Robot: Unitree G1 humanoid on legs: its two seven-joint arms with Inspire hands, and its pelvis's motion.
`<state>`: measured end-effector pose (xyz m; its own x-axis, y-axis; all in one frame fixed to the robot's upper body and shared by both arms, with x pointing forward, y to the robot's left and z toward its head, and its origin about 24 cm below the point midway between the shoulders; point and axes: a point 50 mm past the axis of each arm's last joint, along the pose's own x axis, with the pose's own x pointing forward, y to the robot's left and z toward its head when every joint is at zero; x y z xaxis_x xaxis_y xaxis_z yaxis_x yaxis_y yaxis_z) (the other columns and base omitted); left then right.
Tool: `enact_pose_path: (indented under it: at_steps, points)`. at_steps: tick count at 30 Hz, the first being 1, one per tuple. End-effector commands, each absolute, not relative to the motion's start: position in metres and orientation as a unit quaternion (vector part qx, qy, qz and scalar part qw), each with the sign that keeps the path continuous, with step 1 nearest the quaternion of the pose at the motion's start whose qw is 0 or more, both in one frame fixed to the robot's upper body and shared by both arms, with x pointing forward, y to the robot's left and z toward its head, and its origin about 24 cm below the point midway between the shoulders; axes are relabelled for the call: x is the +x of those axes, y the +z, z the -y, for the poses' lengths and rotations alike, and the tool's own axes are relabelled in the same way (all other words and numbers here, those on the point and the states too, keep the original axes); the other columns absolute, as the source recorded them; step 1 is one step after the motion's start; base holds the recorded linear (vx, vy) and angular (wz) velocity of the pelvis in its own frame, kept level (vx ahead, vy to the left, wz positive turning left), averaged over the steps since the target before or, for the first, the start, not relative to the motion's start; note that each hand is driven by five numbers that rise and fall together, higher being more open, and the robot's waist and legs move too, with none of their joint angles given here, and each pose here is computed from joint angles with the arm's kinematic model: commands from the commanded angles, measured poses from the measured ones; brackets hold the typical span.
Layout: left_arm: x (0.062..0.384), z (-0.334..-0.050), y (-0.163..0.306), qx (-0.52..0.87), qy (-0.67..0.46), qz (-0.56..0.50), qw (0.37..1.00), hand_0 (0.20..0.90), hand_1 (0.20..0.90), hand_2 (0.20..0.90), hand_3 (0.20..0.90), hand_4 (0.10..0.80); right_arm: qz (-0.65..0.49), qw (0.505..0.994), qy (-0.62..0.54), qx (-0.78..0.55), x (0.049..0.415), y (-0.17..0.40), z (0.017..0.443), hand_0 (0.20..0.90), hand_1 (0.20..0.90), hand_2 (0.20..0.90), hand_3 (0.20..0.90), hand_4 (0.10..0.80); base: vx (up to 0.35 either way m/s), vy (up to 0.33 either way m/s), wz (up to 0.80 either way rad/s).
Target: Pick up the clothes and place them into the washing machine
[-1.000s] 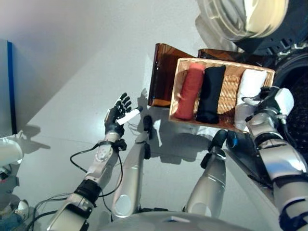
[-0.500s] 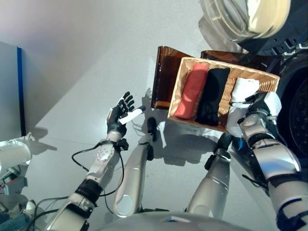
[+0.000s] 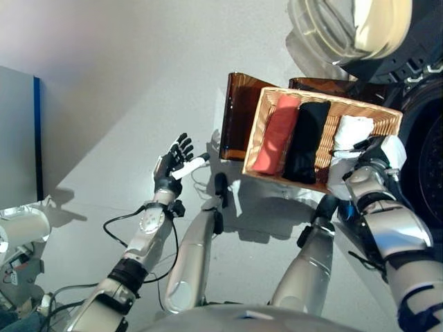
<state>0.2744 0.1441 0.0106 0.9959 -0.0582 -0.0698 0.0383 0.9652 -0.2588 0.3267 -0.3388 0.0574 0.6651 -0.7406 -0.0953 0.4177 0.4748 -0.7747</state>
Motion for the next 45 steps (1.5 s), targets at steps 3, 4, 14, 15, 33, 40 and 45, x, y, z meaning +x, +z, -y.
enact_pose_path:
  at_steps: [3,4,14,15,33,40,45]
  points:
    - [0.273,-0.156,0.043,-0.137,-0.027,0.049,0.989,0.9,0.9,0.9,0.9,0.8,-0.271,0.821,-0.315,-0.39,0.315,0.033,0.335,0.9,0.9,0.9,0.9,0.8,0.0,0.0,0.0]
    - [0.272,-0.157,0.043,-0.136,-0.027,0.049,0.989,0.9,0.9,0.9,0.9,0.8,-0.273,0.822,-0.314,-0.389,0.315,0.033,0.334,0.9,0.9,0.9,0.9,0.8,0.0,0.0,0.0]
    - [0.269,-0.162,0.046,-0.138,-0.028,0.054,0.989,0.9,0.9,0.9,0.9,0.8,-0.278,0.828,-0.307,-0.379,0.318,0.035,0.334,0.2,0.2,0.2,0.2,0.3,-0.006,0.004,0.0]
    - [0.268,-0.162,0.045,-0.138,-0.027,0.052,0.989,0.9,0.9,0.9,0.9,0.8,-0.277,0.828,-0.306,-0.379,0.318,0.035,0.333,0.2,0.2,0.2,0.2,0.3,-0.013,0.013,-0.07]
    - [0.267,-0.168,0.039,-0.138,-0.005,0.042,0.99,0.9,0.9,0.9,0.9,0.8,-0.251,0.848,-0.371,-0.284,0.316,0.037,0.336,0.2,0.2,0.2,0.2,0.3,-0.006,0.003,-0.01]
    - [0.265,-0.179,0.031,-0.142,0.036,0.03,0.989,0.9,0.9,0.9,0.9,0.8,-0.155,0.879,-0.441,-0.092,0.314,0.041,0.339,0.2,0.2,0.2,0.2,0.3,0.037,-0.031,-0.1]
    - [0.262,-0.186,0.028,-0.149,0.057,0.03,0.987,0.9,0.9,0.9,0.9,0.8,-0.106,0.891,-0.442,-0.021,0.306,0.033,0.333,0.2,0.2,0.2,0.2,0.3,0.029,-0.049,-0.12]
